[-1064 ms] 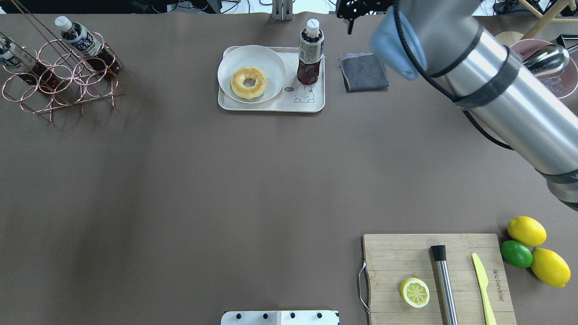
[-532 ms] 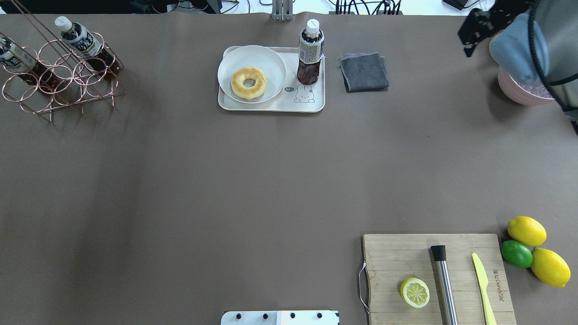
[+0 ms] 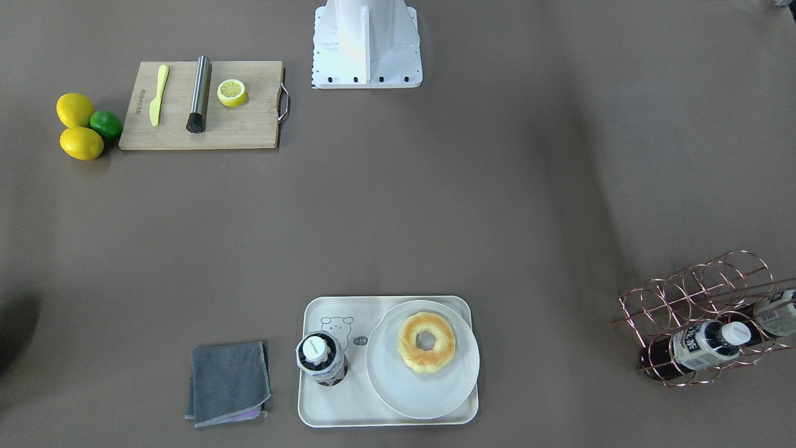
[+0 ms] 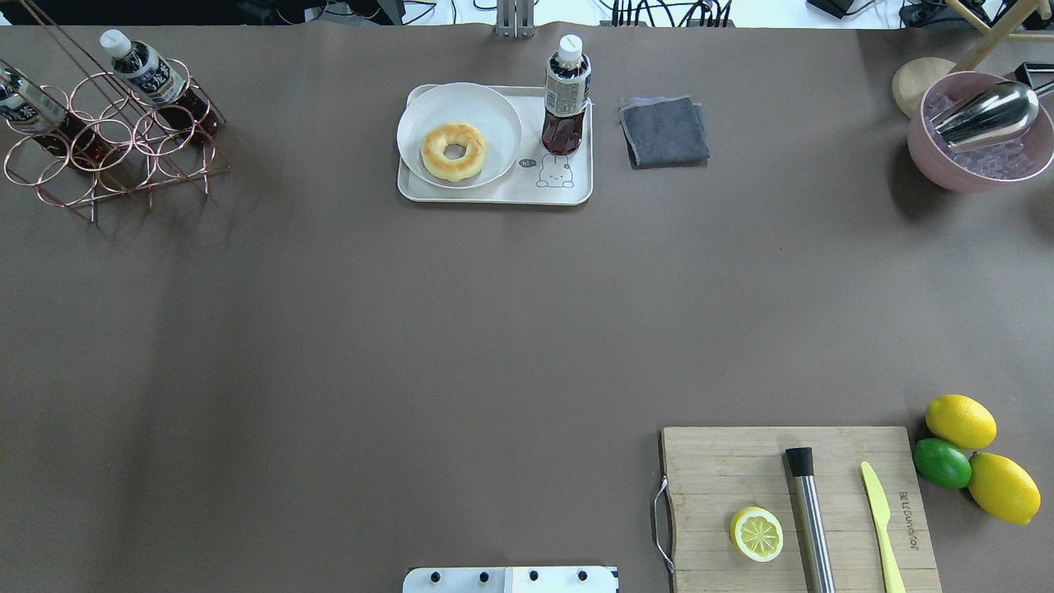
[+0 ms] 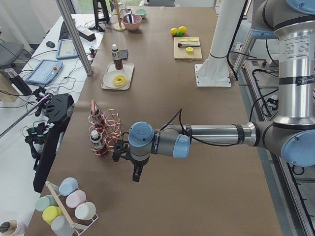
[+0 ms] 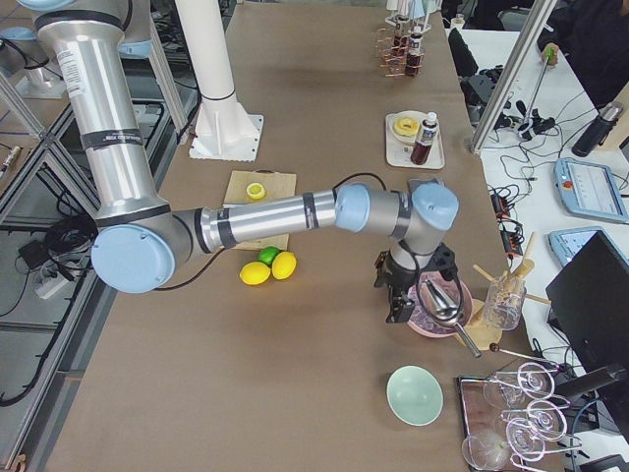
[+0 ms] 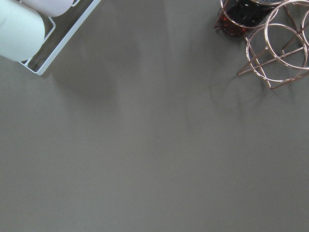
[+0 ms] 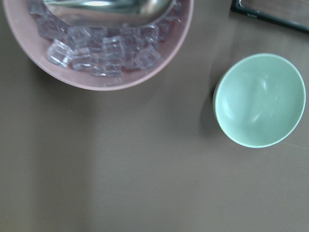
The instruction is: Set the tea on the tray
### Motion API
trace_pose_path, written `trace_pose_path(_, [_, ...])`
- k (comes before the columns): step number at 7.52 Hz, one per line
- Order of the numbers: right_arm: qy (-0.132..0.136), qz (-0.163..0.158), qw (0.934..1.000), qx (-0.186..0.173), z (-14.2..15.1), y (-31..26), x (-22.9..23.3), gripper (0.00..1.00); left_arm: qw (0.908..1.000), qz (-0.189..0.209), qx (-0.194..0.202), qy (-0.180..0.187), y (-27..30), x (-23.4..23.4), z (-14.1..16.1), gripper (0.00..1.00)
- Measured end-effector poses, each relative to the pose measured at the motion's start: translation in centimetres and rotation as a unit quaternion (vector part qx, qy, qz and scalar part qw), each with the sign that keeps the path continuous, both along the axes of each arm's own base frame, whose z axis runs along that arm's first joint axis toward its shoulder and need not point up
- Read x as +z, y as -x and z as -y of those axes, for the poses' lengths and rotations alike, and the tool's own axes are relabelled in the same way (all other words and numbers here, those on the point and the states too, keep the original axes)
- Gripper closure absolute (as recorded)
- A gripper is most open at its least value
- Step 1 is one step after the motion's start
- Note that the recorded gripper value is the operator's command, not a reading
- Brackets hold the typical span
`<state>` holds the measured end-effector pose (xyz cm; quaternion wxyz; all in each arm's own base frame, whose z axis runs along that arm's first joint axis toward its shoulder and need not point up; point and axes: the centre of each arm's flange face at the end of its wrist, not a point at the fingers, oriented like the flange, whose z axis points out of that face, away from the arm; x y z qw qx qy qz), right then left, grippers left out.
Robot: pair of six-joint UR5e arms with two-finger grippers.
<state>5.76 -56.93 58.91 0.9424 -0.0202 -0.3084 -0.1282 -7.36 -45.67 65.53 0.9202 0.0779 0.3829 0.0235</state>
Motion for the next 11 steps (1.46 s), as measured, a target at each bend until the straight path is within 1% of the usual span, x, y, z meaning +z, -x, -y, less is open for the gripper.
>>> trace_pose_path(1, [0.009, 0.025, 0.9995, 0.020, -2.0, -1.7, 4.5, 0.00, 1.0000, 0.000, -0.002, 0.005, 0.1, 0.5, 0.0, 0.02])
trace_pose_path(2, [0.019, 0.038, 0.9984, 0.037, -4.2, -3.0, 7.5, 0.00, 1.0000, 0.000, -0.003, 0.008, 0.2, 0.8, 0.0, 0.02])
trace_pose_path(4, [0.047, 0.038, 0.9956, 0.072, -6.6, -4.5, 10.1, 0.00, 0.9999, 0.000, -0.006, 0.009, 0.4, 0.8, 0.1, 0.02])
trace_pose_path(5, [0.053, 0.037, 0.9943, 0.085, -7.0, -4.8, 10.2, 0.00, 0.9999, 0.001, -0.007, 0.008, 0.5, 0.7, 0.2, 0.02])
trace_pose_path(7, [0.059, 0.037, 0.9929, 0.097, -7.0, -4.9, 10.0, 0.00, 0.9999, 0.002, -0.009, 0.006, 0.6, 0.5, 0.3, 0.02])
trace_pose_path(11, [0.053, 0.036, 0.9930, 0.099, -6.9, -5.0, 9.3, 0.00, 0.9999, 0.004, -0.012, 0.007, 0.9, 0.4, 0.3, 0.02])
